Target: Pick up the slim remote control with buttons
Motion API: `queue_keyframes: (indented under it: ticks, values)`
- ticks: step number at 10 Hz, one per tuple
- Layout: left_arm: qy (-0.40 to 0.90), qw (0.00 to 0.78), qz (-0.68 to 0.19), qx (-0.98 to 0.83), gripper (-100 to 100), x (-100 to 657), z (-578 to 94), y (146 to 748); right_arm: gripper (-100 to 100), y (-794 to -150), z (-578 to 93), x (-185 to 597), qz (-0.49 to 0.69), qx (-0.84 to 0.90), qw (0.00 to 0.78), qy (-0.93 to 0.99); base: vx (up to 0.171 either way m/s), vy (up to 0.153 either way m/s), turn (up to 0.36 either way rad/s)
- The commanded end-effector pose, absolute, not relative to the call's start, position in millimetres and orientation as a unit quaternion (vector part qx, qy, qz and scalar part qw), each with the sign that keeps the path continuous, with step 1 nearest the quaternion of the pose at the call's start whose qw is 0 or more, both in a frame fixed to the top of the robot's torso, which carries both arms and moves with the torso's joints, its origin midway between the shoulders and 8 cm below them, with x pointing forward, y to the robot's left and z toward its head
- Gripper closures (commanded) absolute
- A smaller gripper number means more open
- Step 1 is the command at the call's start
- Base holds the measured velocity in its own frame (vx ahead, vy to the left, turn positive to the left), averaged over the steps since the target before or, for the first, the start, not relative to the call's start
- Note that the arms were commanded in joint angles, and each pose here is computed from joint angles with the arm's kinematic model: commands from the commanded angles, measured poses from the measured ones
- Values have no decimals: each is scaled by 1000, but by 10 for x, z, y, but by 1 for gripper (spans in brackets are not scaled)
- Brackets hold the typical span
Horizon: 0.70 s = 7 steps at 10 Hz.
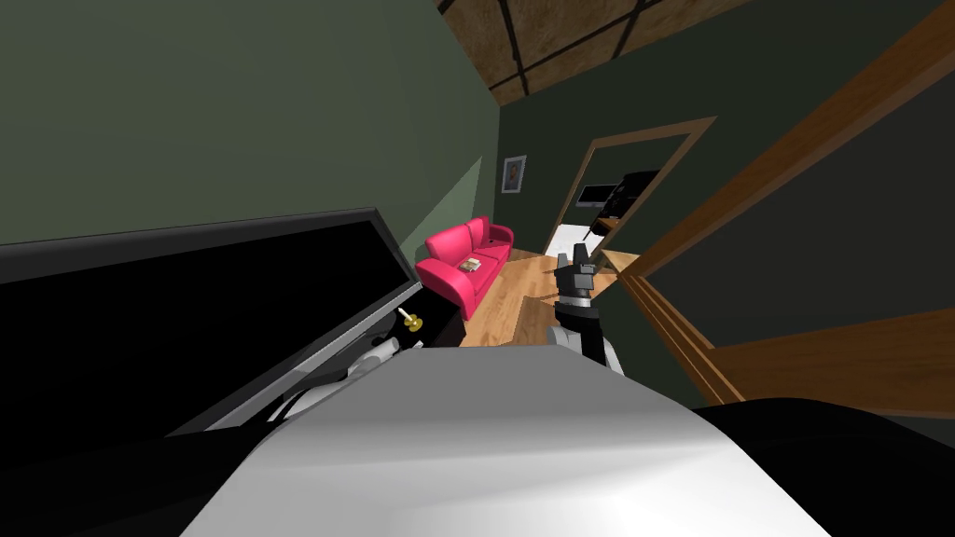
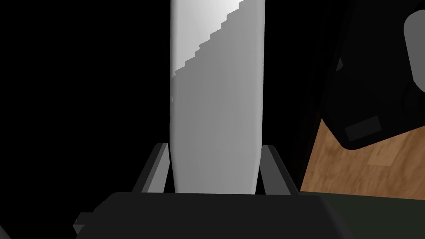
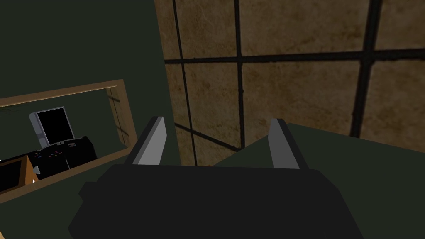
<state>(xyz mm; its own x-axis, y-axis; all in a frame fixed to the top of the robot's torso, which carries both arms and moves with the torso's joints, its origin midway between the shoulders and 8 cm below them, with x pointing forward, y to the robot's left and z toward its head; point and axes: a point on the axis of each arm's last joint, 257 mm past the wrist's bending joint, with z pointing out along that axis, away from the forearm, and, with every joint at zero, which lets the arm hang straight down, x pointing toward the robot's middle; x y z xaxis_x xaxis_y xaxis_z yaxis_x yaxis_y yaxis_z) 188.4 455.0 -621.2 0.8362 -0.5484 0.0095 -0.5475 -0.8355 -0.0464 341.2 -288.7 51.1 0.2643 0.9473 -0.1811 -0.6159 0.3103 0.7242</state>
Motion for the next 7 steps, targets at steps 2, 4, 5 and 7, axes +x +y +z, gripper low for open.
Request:
queue_keyframes:
  ticks: [2,4,5,7]
  values:
    - [284,12,-6,-959,100,1854,-6181,4533,0,-2887,511,3412,522,269,748,308,1,-3,7]
    - [281,9,-6,-960,100,1903,-6106,4600,0,-2887,511,3412,522,269,748,308,-8,9,-26]
    - [280,8,-6,-960,100,1927,-6068,4632,0,-2887,511,3412,522,269,748,308,-6,7,-21]
    - [281,9,-6,-960,0,1915,-6084,4609,0,-2887,511,3412,522,269,748,308,0,0,0]
